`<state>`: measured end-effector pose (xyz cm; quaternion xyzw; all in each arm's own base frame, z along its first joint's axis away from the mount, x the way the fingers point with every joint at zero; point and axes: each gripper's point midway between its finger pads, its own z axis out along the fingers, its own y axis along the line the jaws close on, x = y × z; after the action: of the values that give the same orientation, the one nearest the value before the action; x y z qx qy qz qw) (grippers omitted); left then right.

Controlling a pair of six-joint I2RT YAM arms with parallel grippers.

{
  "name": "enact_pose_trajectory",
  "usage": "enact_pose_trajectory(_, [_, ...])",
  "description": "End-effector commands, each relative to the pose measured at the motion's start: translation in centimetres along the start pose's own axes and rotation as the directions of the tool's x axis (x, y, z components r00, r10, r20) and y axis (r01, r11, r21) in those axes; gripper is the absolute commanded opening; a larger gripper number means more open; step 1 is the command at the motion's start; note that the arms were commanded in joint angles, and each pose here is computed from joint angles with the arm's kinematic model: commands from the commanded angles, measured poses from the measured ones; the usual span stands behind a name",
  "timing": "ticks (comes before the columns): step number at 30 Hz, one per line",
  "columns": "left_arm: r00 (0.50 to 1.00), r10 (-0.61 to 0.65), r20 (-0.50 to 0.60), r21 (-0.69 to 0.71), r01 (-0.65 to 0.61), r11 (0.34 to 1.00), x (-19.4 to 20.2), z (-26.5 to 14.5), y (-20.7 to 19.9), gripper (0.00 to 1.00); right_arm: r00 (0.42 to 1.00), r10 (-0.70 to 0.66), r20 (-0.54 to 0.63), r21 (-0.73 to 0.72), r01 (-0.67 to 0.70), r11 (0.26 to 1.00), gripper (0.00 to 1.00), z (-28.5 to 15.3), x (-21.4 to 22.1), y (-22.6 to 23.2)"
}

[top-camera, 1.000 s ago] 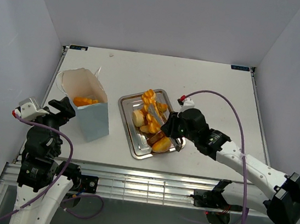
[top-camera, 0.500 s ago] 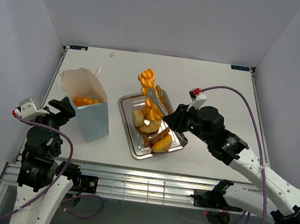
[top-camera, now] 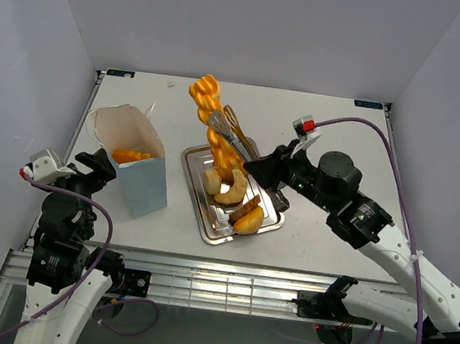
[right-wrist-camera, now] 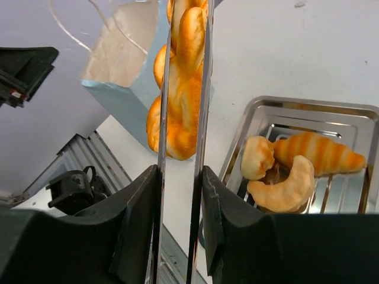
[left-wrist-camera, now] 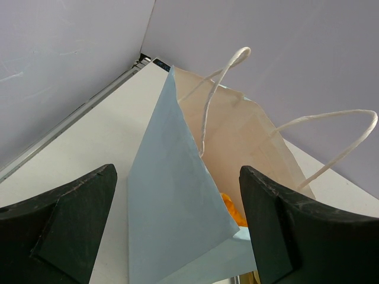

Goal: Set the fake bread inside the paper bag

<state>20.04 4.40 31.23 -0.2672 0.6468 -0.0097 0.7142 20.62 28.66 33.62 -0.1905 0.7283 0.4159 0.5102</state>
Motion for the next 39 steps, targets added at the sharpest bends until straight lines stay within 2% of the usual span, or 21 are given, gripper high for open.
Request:
enact_pose_trajectory(1, [1.0, 0.021, -0.012, -0.012, -0.021, 1.0, 0.5, 0.4, 0.1, 0.95, 0.989, -0.031, 0.144, -0.155, 0.054, 0.986, 0.27, -0.4, -5.0, 4.3])
enact_pose_trajectory(4, [1.0, 0.023, -0.017, -0.011, -0.023, 1.0, 0.6, 0.4, 0.1, 0.95, 0.982, -0.038, 0.188, -0.207, 0.077, 0.975, 0.27, -0.1, -6.8, 5.9])
enact_pose_trajectory(11, [1.0, 0.023, -0.017, -0.012, -0.023, 1.0, 0.6, 0.5, 0.1, 0.94, 0.976, -0.072, 0.205, -0.306, 0.133, 0.943, 0.27, 2.0, -8.2, 11.2])
enact_pose_trajectory(17, [1.0, 0.021, -0.017, -0.009, -0.021, 1.0, 0.5, 0.4, 0.0, 0.94, 0.977, -0.062, 0.204, -0.378, 0.137, 0.916, 0.28, 4.2, -7.7, 14.4])
enact_pose_trajectory(27, [1.0, 0.017, -0.016, -0.004, -0.018, 1.0, 0.5, 0.3, 0.0, 0.94, 0.993, -0.033, 0.109, -0.417, 0.076, 0.906, 0.28, 9.3, -3.0, 16.2])
enact_pose_trajectory(39, [1.0, 0.008, -0.004, 0.006, -0.008, 1.0, 0.2, 0.1, -0.1, 0.94, 0.993, -0.038, 0.109, -0.389, 0.078, 0.918, 0.29, 13.4, -2.4, 16.3])
